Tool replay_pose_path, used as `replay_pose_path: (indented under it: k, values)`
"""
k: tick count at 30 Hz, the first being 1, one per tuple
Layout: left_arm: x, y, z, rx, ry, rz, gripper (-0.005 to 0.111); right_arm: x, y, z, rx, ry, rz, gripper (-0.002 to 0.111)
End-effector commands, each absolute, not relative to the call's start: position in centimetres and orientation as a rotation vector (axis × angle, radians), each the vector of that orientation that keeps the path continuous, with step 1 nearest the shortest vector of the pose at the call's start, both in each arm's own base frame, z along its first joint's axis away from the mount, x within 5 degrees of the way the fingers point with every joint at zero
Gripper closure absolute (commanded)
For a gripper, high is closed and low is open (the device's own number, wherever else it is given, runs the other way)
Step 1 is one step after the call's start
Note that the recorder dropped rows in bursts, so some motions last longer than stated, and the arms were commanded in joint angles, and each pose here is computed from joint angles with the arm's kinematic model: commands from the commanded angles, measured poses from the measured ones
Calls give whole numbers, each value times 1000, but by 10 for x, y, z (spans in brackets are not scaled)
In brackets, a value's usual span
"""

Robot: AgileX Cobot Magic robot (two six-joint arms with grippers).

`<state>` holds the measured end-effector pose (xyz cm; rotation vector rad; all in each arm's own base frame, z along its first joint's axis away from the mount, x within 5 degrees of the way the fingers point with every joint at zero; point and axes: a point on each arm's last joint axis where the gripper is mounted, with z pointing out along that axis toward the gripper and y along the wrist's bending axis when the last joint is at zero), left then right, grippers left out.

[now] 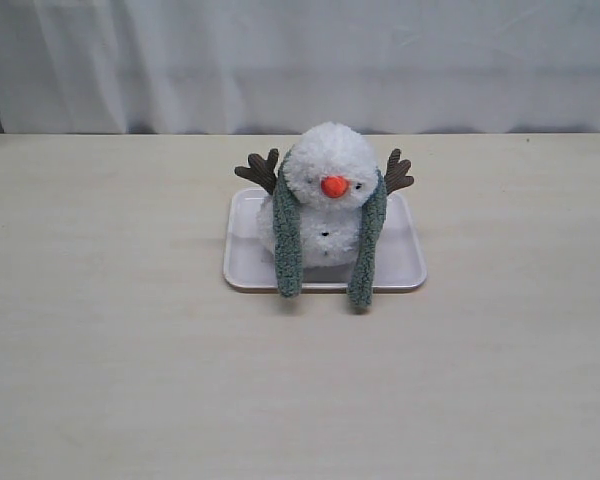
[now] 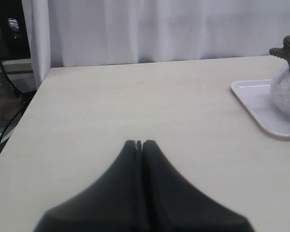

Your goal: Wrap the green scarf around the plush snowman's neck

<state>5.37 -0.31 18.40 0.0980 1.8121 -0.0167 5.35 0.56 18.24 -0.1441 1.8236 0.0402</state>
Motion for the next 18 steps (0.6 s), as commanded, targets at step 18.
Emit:
replay_pose_path:
  k: [18]
  values:
    - [54, -3, 184, 96, 1803, -16, 107, 54, 2, 183, -92, 1820, -26, 104]
